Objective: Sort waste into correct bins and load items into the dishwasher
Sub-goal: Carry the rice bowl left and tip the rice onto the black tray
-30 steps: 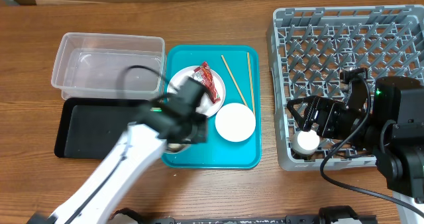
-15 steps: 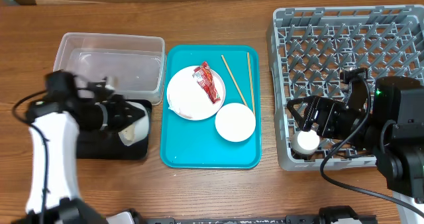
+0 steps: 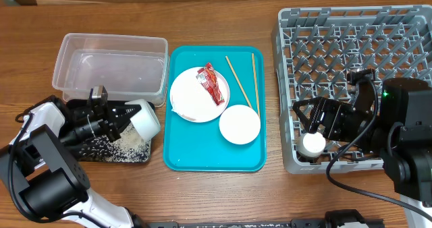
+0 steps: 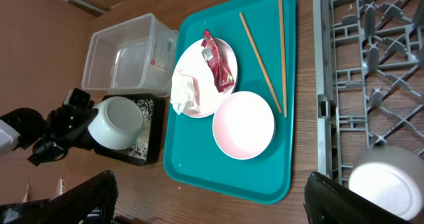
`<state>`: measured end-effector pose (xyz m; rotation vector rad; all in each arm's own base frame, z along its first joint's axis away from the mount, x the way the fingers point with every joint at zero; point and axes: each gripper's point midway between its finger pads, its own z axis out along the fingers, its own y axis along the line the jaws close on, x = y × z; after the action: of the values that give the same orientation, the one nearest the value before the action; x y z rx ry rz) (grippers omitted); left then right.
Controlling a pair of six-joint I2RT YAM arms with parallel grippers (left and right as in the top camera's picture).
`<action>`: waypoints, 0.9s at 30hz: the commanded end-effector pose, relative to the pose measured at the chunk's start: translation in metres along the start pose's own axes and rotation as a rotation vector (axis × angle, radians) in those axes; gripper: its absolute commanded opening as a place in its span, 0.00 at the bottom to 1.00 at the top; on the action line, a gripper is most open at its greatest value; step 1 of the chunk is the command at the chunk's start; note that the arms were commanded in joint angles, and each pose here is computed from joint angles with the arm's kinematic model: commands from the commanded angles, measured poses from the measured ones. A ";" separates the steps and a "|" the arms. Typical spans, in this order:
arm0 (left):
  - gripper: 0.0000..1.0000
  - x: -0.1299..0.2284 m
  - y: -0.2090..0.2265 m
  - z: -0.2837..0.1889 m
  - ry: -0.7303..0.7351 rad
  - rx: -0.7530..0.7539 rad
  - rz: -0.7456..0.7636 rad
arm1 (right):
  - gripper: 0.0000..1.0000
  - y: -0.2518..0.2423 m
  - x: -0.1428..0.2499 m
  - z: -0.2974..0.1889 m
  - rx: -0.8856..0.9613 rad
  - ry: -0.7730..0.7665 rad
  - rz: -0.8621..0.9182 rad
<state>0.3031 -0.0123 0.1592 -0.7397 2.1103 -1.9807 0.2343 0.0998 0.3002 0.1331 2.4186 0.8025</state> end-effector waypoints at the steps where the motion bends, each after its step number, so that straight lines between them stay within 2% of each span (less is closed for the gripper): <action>1: 0.04 -0.009 -0.016 -0.006 -0.067 0.085 0.128 | 0.92 0.003 -0.004 -0.004 -0.001 -0.018 -0.016; 4: 0.04 -0.013 -0.015 -0.012 -0.092 0.085 0.163 | 0.92 0.003 -0.004 -0.004 -0.001 -0.018 -0.016; 6: 0.04 -0.018 -0.012 -0.019 -0.116 0.074 0.250 | 0.92 0.003 -0.004 -0.004 -0.001 -0.018 -0.016; 9: 0.04 -0.016 -0.014 -0.029 -0.139 0.074 0.197 | 0.92 0.003 -0.004 -0.004 -0.001 -0.018 -0.016; 11: 0.04 -0.015 -0.016 -0.029 -0.141 0.053 0.396 | 0.92 0.003 -0.004 -0.004 -0.001 -0.018 -0.016; 14: 0.04 -0.005 -0.009 -0.027 -0.088 0.014 0.279 | 0.92 0.003 -0.004 -0.004 -0.002 -0.021 -0.018; 16: 0.04 -0.001 -0.012 -0.027 -0.080 0.005 0.392 | 0.92 0.003 -0.004 -0.004 -0.002 -0.021 -0.018; 18: 0.04 0.002 -0.014 -0.027 -0.075 0.009 0.342 | 0.93 0.003 -0.005 -0.004 -0.002 -0.022 -0.018; 21: 0.04 -0.002 -0.016 -0.028 -0.086 0.006 0.420 | 0.93 0.003 -0.005 -0.004 -0.002 -0.021 -0.018; 23: 0.04 -0.004 -0.014 -0.028 -0.085 0.005 0.306 | 0.93 0.003 -0.005 -0.004 -0.002 -0.022 -0.018; 26: 0.04 -0.005 -0.013 -0.029 -0.082 -0.003 0.325 | 0.93 0.003 -0.004 -0.004 -0.002 -0.021 -0.018; 27: 0.04 -0.003 -0.012 -0.029 -0.073 -0.008 0.241 | 0.93 0.003 -0.005 -0.004 -0.002 -0.021 -0.018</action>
<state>0.2964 0.0140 0.1686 -0.4687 2.0210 -1.7739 0.2347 0.0993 0.3001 0.1345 2.4180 0.7984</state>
